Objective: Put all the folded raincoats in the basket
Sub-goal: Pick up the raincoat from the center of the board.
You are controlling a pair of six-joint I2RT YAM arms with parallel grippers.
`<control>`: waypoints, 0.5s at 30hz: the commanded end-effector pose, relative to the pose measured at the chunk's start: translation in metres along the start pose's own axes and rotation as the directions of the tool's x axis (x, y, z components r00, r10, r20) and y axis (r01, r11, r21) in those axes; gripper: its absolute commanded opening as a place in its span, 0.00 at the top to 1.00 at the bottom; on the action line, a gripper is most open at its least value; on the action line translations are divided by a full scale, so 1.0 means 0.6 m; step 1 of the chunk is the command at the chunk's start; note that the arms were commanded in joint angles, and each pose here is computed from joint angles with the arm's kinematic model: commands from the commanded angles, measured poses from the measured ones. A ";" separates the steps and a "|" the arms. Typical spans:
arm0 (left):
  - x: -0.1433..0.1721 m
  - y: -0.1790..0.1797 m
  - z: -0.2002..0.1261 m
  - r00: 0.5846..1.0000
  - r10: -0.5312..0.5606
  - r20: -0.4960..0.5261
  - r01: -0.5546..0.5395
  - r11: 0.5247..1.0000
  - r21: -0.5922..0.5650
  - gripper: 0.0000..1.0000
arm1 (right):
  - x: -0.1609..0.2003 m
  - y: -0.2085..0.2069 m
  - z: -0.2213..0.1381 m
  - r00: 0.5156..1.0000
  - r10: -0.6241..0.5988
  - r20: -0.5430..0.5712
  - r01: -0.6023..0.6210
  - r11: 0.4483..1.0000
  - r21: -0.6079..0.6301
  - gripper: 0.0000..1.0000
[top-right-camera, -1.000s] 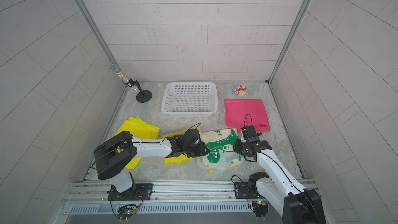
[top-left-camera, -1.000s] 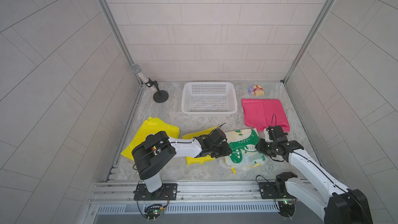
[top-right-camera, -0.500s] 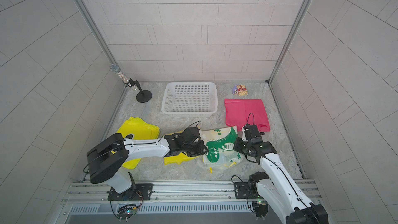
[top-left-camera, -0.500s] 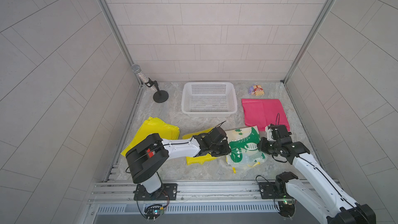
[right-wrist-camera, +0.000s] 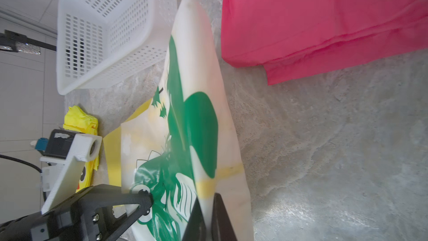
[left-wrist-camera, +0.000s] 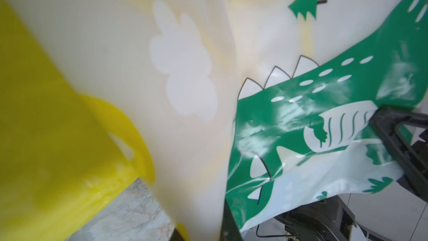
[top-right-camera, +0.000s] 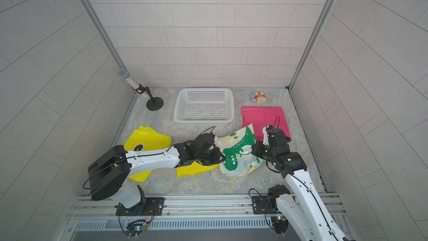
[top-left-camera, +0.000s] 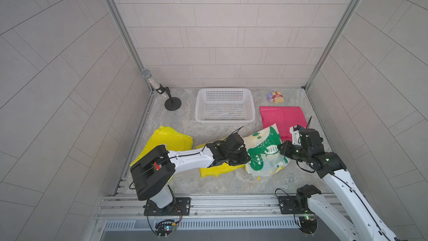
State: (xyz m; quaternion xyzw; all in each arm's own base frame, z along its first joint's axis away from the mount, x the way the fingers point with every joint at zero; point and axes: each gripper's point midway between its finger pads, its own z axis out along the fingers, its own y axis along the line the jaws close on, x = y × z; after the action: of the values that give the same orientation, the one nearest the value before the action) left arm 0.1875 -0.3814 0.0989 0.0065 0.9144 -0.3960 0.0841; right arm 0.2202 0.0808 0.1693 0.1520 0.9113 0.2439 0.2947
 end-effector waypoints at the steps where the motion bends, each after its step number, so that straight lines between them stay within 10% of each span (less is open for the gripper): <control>1: -0.019 -0.073 -0.036 0.997 0.057 0.045 -0.061 0.993 0.099 0.95 | -0.021 0.045 -0.028 1.000 -0.005 0.030 0.007 0.996 -0.090 1.00; 15: -0.115 -0.120 -0.148 0.952 0.077 0.298 -0.120 0.985 0.128 0.95 | -0.129 0.177 -0.093 0.989 -0.042 0.139 0.075 0.967 -0.244 1.00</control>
State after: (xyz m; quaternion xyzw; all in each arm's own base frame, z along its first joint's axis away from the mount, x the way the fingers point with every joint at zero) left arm 0.2218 -0.3647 0.1808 -0.0078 0.8858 -0.4253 0.1856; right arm 0.2539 0.1026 0.2695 0.1240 0.8766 0.3006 0.3547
